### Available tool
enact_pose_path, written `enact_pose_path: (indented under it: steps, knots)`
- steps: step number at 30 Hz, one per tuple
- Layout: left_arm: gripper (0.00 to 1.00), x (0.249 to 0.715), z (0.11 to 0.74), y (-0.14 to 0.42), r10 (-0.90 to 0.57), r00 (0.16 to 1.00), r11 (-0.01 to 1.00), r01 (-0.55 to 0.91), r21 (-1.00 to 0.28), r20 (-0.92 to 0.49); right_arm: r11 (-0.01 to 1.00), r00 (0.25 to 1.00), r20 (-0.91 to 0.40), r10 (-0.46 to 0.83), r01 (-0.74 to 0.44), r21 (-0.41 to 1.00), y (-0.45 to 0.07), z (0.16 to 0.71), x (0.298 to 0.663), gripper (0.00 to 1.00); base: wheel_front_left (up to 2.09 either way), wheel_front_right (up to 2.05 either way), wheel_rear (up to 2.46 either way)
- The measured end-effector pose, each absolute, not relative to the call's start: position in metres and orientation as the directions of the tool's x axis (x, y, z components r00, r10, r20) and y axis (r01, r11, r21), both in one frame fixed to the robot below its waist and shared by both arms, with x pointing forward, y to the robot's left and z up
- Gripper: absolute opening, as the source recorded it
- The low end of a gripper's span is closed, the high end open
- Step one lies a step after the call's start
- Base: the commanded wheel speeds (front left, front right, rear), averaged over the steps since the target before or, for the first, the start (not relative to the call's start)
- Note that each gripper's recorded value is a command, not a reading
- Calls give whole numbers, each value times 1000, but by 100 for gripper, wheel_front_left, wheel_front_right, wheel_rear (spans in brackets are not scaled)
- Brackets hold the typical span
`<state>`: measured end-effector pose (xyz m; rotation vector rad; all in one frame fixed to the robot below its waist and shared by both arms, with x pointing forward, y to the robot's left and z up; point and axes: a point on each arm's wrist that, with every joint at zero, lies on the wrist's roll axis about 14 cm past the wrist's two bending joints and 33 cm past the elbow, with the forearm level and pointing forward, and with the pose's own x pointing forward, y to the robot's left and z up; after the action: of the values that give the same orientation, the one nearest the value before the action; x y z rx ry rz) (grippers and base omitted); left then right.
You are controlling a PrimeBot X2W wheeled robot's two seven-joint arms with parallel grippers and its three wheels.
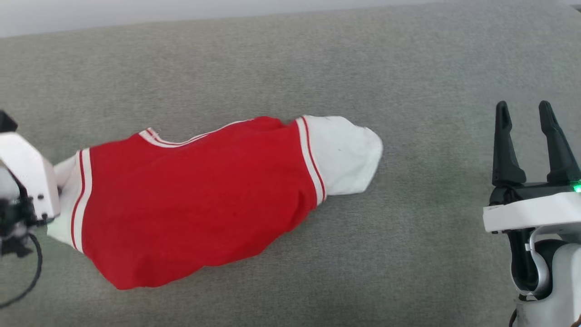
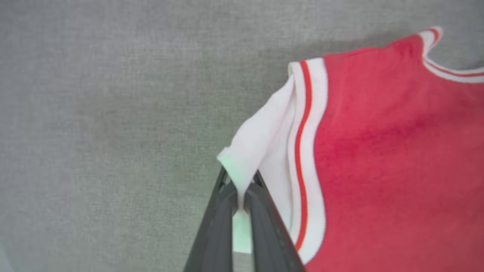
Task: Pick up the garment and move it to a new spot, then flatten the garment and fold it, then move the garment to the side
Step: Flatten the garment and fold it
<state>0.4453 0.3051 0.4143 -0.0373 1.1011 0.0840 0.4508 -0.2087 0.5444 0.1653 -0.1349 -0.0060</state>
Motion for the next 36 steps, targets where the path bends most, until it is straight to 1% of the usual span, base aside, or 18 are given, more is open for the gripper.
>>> enact_pose_path:
  steps: [6, 7, 8, 9, 13, 18, 24, 27, 28, 29, 32, 36]
  knots:
    - [0, 432, 403, 295, -8, 449, 990, -123, -70, -894, 986, 992, 122, 8, -29, 165, -200, 542, 454, 100, 0, 0, 0]
    - [33, 432, 403, 295, -8, 449, 990, -123, -70, -894, 986, 992, 122, 8, -29, 165, -200, 542, 454, 100, 0, 0, 0]
    - [79, 431, 402, 295, -8, 448, 990, -123, -70, -894, 986, 993, 120, 12, -31, 165, -199, 541, 454, 100, 0, 0, 0]
    - [100, 431, 401, 295, -7, 451, 990, -123, -70, -893, 986, 993, 119, 14, -34, 165, -198, 541, 455, 100, 0, 0, 0]
    - [100, 432, 400, 301, 8, 447, 991, -120, -51, -895, 986, 993, 114, 24, -43, 162, -195, 540, 457, 100, 0, 0, 0]
    - [100, 436, 397, 314, 43, 419, 989, -149, -22, -907, 986, 995, 99, 28, -44, 160, -194, 534, 460, 100, 0, 0, 0]
    - [100, 432, 378, 317, 40, 342, 979, -203, -32, -939, 987, 997, 73, 29, -40, 155, -194, 526, 464, 100, 0, 0, 0]
    - [100, 437, 373, 317, 41, 341, 976, -213, -35, -939, 986, 998, 39, 45, -51, 156, -190, 518, 466, 100, 0, 0, 0]
    - [46, 437, 370, 316, 35, 340, 975, -218, -43, -940, 985, 998, 21, 59, -61, 159, -185, 514, 467, 100, 0, 0, 0]
    - [0, 438, 368, 313, 21, 339, 976, -212, -54, -940, 984, 997, -2, 76, -74, 162, -180, 509, 468, 100, 0, 0, 0]
    - [0, 440, 365, 308, -9, 348, 969, -228, -93, -938, 974, 982, -96, 160, -142, 176, -155, 492, 471, 100, 0, 0, 0]
    - [0, 444, 363, 301, -32, 369, 969, -217, -119, -929, 952, 933, -226, 279, -238, 192, -126, 470, 475, 100, 0, 0, 0]
